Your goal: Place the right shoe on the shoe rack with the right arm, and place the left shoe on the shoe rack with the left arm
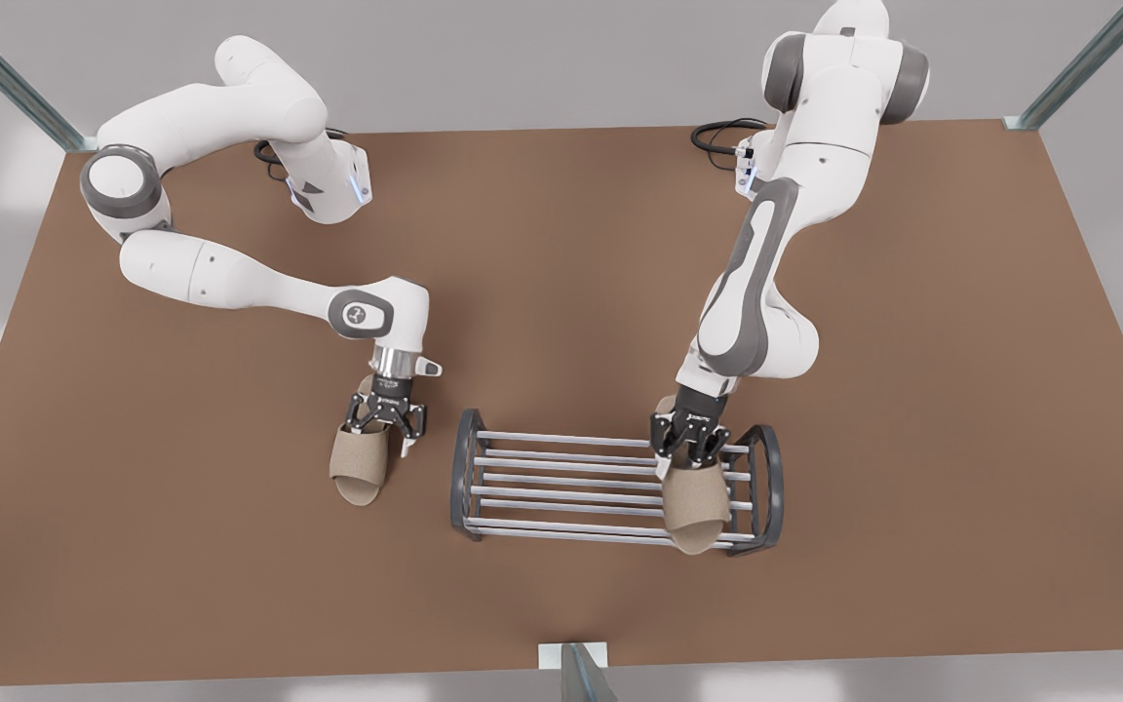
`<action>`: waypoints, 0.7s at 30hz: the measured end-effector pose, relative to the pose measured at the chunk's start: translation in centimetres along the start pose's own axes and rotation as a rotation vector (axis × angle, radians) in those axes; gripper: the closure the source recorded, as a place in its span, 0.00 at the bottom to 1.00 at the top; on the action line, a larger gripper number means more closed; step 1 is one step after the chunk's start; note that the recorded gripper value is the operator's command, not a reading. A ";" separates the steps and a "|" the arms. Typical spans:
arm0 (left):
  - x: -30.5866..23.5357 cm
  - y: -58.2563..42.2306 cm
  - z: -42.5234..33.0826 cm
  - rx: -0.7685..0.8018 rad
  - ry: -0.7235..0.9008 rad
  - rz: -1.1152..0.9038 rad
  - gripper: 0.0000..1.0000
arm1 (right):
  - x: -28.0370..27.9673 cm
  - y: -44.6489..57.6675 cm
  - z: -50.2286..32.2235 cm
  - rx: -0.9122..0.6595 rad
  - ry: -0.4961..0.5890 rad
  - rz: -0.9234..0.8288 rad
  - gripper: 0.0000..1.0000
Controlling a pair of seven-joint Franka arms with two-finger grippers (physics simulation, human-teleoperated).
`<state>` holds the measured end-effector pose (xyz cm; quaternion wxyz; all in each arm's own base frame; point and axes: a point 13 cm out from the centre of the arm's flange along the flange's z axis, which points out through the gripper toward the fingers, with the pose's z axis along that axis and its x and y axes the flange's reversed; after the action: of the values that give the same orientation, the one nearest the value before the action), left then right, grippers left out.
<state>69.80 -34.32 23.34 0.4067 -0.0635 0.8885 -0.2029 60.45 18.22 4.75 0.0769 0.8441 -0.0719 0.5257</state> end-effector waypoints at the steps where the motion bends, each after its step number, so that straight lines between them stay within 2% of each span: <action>1: 0.0 0.0 0.0 0.000 0.000 0.000 0.00 | 0.0 -0.1 0.0 0.002 0.000 0.000 0.00; 2: 0.0 0.0 0.0 0.000 0.000 0.001 0.00 | 0.0 -0.2 0.0 0.005 0.000 0.000 0.00; 6: 0.2 0.0 -0.2 0.000 0.004 0.002 0.00 | 0.1 -0.2 0.1 0.008 0.002 0.002 0.13; 8: 0.1 -0.2 -0.9 0.003 0.008 0.000 0.00 | 0.2 -0.3 0.2 0.010 0.002 0.003 0.13; 11: 0.1 -0.7 -2.0 0.010 0.015 -0.003 0.00 | 0.2 -0.3 0.1 0.013 0.002 0.004 0.22; 15: 1.3 -1.3 -3.8 0.017 0.044 -0.005 0.00 | 0.1 -0.4 0.1 0.015 0.001 0.003 0.22; 18: -1.0 -3.5 -6.9 0.062 0.034 -0.009 0.00 | 0.2 -0.5 0.1 0.018 0.004 0.002 0.27; 19: -2.1 -4.5 -7.8 0.082 0.023 -0.006 0.00 | 0.3 -0.5 0.1 0.018 0.005 0.001 0.31; 21: -7.2 -7.2 -9.4 0.133 -0.049 -0.005 0.00 | 0.3 -0.5 0.0 0.019 0.006 0.000 0.34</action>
<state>67.13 -35.96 36.80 0.4309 -0.0436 0.8628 -0.2608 60.72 18.69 4.96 0.0693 0.8432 -0.0666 0.5289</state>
